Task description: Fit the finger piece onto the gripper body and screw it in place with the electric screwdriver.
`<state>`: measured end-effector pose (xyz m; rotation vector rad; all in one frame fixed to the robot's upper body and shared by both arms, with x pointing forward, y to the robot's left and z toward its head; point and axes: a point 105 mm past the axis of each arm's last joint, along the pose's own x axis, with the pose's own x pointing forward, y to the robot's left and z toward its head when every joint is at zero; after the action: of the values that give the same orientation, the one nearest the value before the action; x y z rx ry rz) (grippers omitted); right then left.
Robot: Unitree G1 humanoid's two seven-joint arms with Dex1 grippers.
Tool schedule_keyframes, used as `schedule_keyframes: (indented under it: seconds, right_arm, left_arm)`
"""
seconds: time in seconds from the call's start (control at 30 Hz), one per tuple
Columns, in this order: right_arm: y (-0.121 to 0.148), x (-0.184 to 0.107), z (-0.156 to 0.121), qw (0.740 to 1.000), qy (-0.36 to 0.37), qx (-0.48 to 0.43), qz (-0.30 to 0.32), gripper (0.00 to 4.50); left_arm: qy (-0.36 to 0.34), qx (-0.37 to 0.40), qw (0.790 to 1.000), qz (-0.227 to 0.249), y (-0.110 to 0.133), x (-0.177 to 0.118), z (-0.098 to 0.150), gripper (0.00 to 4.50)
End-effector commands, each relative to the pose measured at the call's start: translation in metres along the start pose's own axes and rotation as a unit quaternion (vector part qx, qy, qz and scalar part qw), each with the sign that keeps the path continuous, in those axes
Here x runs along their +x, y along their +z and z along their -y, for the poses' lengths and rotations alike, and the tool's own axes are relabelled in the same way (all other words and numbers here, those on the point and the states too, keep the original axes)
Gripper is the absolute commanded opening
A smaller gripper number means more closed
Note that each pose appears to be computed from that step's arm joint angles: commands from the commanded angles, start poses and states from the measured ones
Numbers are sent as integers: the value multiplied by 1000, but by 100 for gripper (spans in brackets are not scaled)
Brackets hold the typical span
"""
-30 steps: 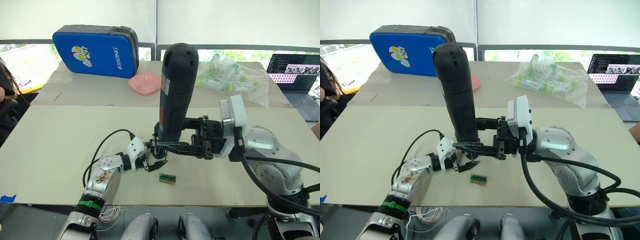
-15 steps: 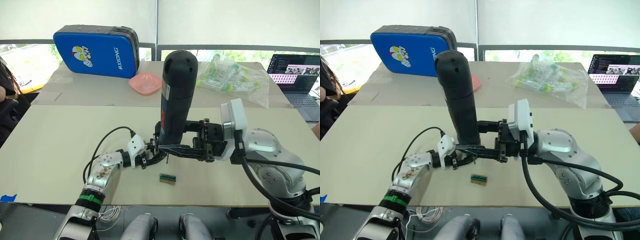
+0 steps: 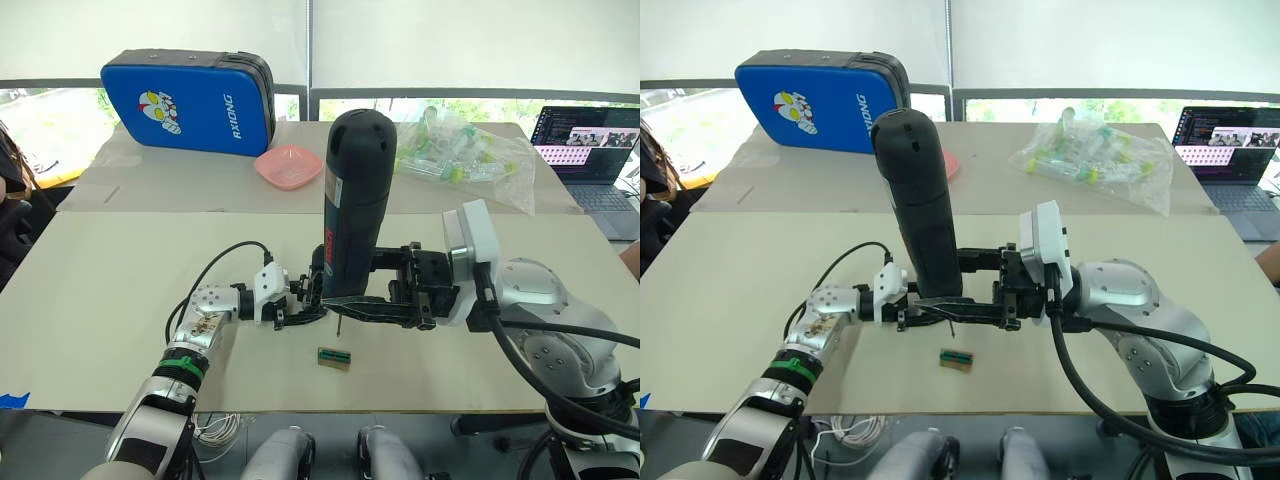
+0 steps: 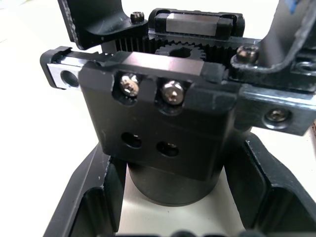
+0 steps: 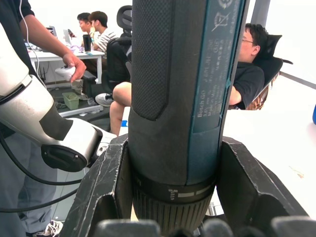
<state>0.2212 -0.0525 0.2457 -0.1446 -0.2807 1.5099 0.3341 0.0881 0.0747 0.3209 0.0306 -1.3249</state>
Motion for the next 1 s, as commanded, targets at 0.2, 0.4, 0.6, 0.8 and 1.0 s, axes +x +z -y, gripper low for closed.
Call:
schedule_keyframes:
  seconds: [0.2, 0.4, 0.6, 0.8, 1.0]
  right_arm:
    - [19, -1, -4, 999, 12, -31, 20, 196]
    - [19, -2, -4, 999, 11, -29, 19, 196]
    - [18, -3, -3, 999, 8, -31, 15, 196]
    - [15, -6, 0, 999, 2, -32, 9, 196]
    - [14, -5, 0, 999, 7, -32, 9, 196]
  left_arm:
    - [30, -54, 998, -6, -18, -12, 3, 444]
    - [50, -41, 998, 2, -18, -30, 8, 444]
    - [71, -43, 997, 3, -8, -29, 19, 444]
    - [148, -65, 987, 16, 7, -17, 23, 444]
    - [185, -76, 980, 3, 6, -10, 17, 444]
